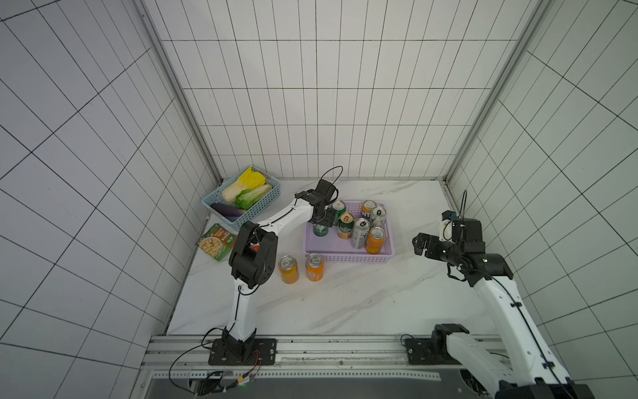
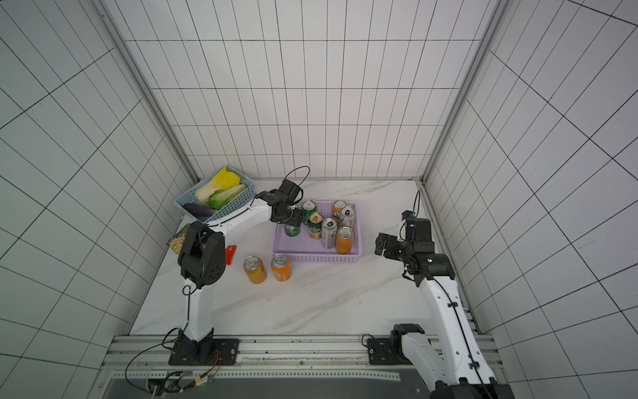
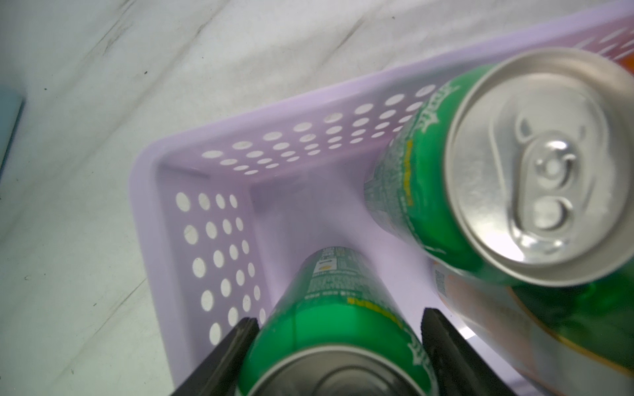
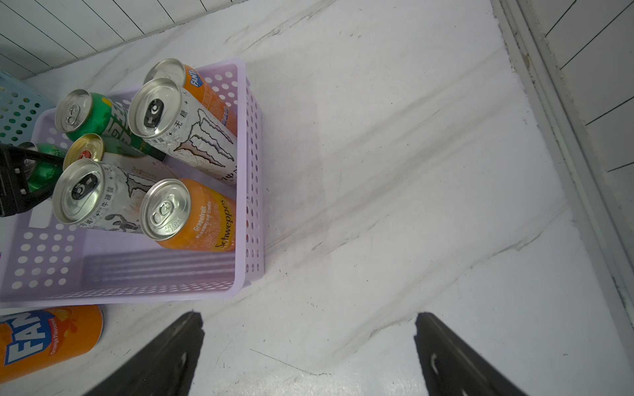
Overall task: Take out the drinks from the basket
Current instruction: Pick up the drink from the basket.
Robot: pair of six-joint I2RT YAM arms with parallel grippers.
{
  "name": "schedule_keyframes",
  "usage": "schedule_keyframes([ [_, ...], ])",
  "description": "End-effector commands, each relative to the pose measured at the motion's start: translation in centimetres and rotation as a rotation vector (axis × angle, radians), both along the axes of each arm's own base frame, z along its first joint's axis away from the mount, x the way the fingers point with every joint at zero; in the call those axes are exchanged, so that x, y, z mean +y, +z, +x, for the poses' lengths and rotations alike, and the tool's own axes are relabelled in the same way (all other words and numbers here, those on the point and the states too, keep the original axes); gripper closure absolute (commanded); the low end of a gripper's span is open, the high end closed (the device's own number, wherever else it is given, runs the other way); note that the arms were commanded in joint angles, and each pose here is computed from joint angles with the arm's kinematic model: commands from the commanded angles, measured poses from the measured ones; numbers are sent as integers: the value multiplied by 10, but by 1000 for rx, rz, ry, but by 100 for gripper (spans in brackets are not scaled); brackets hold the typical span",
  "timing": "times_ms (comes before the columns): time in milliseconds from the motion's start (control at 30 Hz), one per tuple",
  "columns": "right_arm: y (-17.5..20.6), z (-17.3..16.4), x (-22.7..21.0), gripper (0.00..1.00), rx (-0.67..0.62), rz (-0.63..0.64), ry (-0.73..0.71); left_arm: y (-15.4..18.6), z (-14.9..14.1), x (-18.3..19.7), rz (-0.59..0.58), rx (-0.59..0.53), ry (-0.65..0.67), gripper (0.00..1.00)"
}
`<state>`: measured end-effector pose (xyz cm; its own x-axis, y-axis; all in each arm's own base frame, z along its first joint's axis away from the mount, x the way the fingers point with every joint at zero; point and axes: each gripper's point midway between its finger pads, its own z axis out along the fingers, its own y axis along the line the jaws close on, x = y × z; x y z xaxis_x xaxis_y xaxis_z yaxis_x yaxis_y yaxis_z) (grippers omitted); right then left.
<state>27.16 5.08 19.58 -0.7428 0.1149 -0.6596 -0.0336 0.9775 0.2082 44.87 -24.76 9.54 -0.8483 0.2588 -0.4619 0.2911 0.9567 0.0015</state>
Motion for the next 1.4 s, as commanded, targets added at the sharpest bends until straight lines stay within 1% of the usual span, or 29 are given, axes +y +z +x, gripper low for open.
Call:
schedule_keyframes([
  [0, 6, 0, -5, 1, -17, -18, -11, -5, 5, -5, -12, 3, -6, 31],
  [167, 6, 0, -5, 1, -17, -18, -12, -2, 5, -5, -14, -4, -5, 38],
  [267, 6, 0, -6, 1, -19, -18, -13, 2, 5, -5, -17, -10, -6, 41],
  [467, 7, 0, -6, 1, -21, -21, -14, 17, 0, -5, -28, -31, -9, 42],
  [600, 7, -1, -6, 1, -20, -18, -13, 34, -7, -5, -44, -55, -18, 42],
  [1000, 6, -2, -5, 1, -20, -12, -13, 84, -42, -10, -61, -144, -48, 43],
  [1367, 6, -3, -4, 1, -20, -7, -11, 136, -89, -16, -87, -233, -101, 43],
])
